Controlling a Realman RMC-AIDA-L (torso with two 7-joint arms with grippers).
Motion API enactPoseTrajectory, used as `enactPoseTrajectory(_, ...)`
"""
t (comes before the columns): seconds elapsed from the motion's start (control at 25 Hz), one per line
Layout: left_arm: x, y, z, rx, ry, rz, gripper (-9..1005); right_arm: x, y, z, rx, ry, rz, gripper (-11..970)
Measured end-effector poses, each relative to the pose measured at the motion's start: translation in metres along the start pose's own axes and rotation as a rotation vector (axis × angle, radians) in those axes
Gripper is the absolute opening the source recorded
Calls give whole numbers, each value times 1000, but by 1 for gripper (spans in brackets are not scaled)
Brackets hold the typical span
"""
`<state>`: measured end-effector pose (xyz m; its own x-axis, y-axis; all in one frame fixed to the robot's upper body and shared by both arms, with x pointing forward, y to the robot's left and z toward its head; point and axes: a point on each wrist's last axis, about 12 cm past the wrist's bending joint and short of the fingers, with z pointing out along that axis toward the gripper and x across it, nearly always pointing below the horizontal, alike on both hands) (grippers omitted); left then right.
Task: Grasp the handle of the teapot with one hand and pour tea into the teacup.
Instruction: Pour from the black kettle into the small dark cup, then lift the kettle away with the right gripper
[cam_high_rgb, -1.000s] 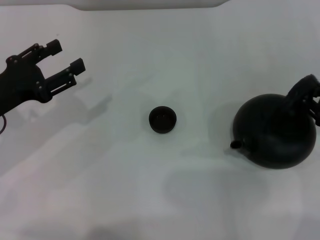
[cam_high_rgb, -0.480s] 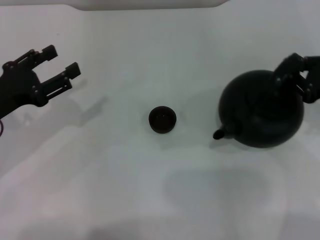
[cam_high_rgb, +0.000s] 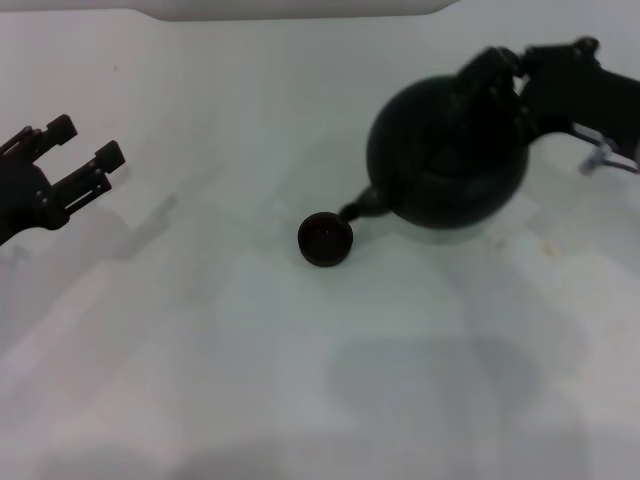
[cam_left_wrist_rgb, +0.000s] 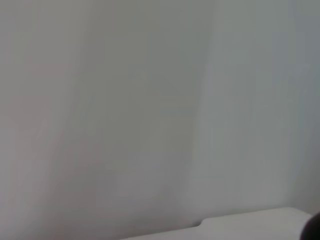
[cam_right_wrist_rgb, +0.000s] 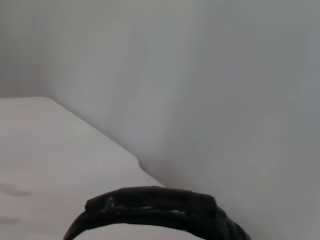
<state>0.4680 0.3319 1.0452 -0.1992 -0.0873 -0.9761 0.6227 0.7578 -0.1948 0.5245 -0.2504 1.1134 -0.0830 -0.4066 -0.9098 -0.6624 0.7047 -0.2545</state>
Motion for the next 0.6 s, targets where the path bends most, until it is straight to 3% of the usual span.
enactPoseTrajectory(0.2,6,-1,-6,-19,7,-20,760,-17,9,23,22,-15,-85,109)
enactPoseTrajectory(0.6,11,0,-11,-42,20,-28,759,-31,31,39,114,-15,-322,109)
